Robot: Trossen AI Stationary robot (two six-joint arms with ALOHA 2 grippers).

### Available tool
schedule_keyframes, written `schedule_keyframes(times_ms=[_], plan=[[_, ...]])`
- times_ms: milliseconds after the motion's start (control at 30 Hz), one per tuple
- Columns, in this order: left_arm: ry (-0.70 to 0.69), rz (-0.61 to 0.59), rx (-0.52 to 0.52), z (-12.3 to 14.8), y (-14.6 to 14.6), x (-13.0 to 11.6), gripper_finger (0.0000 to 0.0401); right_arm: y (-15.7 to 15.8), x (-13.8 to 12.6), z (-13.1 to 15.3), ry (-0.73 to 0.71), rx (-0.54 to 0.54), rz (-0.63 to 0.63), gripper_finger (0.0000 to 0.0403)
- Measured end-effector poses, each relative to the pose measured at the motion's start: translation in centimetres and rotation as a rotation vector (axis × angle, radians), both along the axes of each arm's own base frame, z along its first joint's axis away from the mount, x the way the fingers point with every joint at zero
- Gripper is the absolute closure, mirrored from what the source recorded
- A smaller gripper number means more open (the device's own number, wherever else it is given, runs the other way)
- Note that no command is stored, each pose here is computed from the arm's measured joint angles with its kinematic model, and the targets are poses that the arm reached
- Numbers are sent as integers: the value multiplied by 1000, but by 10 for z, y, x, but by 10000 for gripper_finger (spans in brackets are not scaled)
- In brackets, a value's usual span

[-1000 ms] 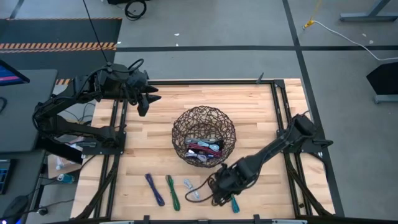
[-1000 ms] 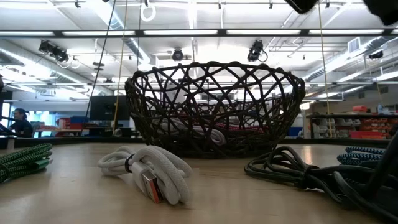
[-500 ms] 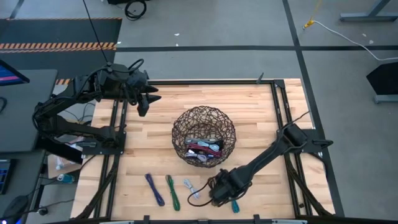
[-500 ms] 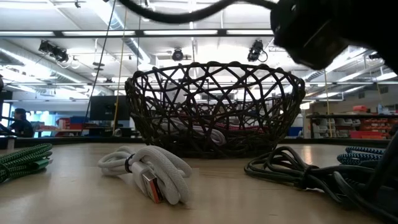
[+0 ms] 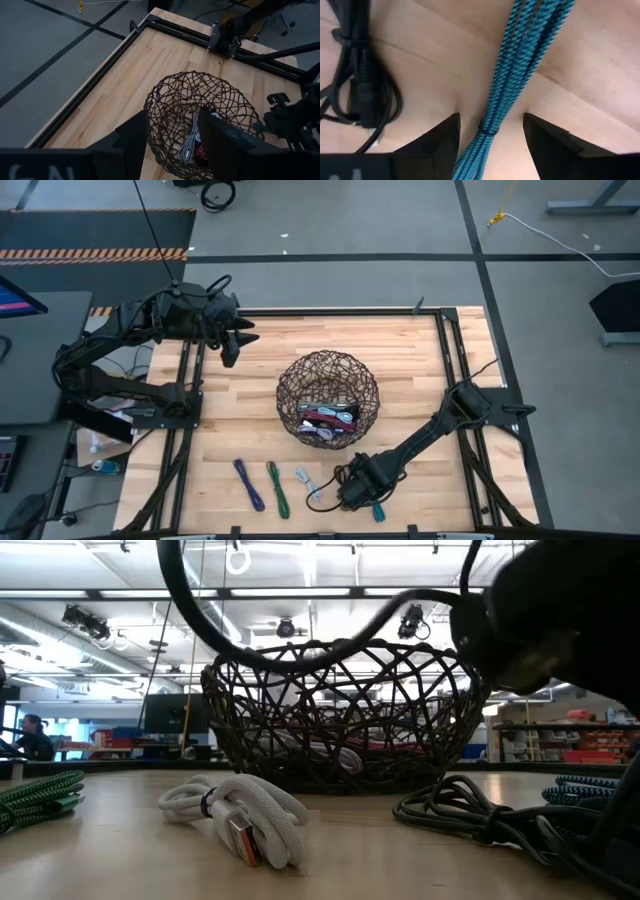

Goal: Pick and place USB-C Cables
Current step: Put the blue charger cable into the black mesh basket

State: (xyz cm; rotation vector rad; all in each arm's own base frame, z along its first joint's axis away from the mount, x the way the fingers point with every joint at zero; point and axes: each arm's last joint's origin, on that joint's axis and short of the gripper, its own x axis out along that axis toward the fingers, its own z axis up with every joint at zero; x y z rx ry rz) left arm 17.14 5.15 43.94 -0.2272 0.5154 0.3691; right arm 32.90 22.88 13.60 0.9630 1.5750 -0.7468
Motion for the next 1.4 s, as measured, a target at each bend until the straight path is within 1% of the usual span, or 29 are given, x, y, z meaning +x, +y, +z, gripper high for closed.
schedule_keyframes(times_ms=[67, 133, 200, 300, 333, 400, 467, 533, 600, 633, 700, 733, 800, 867, 967, 1033, 1100, 1200, 1300, 1400], plan=[[0, 0, 0, 0, 0, 0, 221, 0, -1, -2, 8, 9, 1, 195], [-1, 1, -1, 0, 0, 0, 221, -1, -2, -3, 15, 16, 1, 226], [-1, 1, -2, 0, 0, 0, 221, -1, -2, -3, 17, 22, 21, 273], [-2, 1, -2, 0, 0, 0, 221, 0, -3, -3, 21, 50, 81, 362], [-2, 1, -2, 0, 0, 0, 221, 0, -3, -3, 17, 62, 104, 374], [-3, 1, -2, 0, 0, 0, 221, 1, -3, -1, 11, 87, 143, 374], [-3, 1, -2, 0, 0, 0, 221, -1, -2, 6, -3, 127, 183, 374], [-4, 2, -2, 0, 0, 0, 221, -5, -5, 23, -31, 148, 224, 374], [-4, 2, -2, 0, 0, 0, 221, -13, -6, 48, -80, 165, 269, 374], [-4, 1, -3, 0, 0, 0, 221, -19, -7, 61, -106, 157, 281, 374], [-4, 2, -3, 0, 0, 0, 221, -33, -10, 90, -160, 118, 293, 374], [-4, 1, -3, 0, 0, 0, 221, -40, -11, 107, -214, 103, 298, 374], [-4, 2, -3, 0, 0, 0, 221, -54, -13, 143, -365, 58, 306, 374], [-4, 2, -3, 0, 0, 0, 221, -71, -17, 175, -500, -17, 310, 374], [-4, 2, -3, 0, 0, 0, 221, -103, -20, 210, -649, -142, 325, 374], [-3, 2, -3, 0, 0, 0, 221, -128, -19, 227, -710, -199, 367, 374], [-4, 2, -3, 0, 0, 0, 221, -152, -15, 235, -747, -226, 441, 374], [-4, 2, -3, 0, 0, 0, 221, -185, -3, 235, -774, -188, 582, 374], [-3, 2, -3, 0, 0, 0, 221, -216, 11, 224, -801, -123, 709, 374], [-3, 2, -3, 0, 0, 0, 221, -241, 19, 207, -767, -68, 792, 374]])
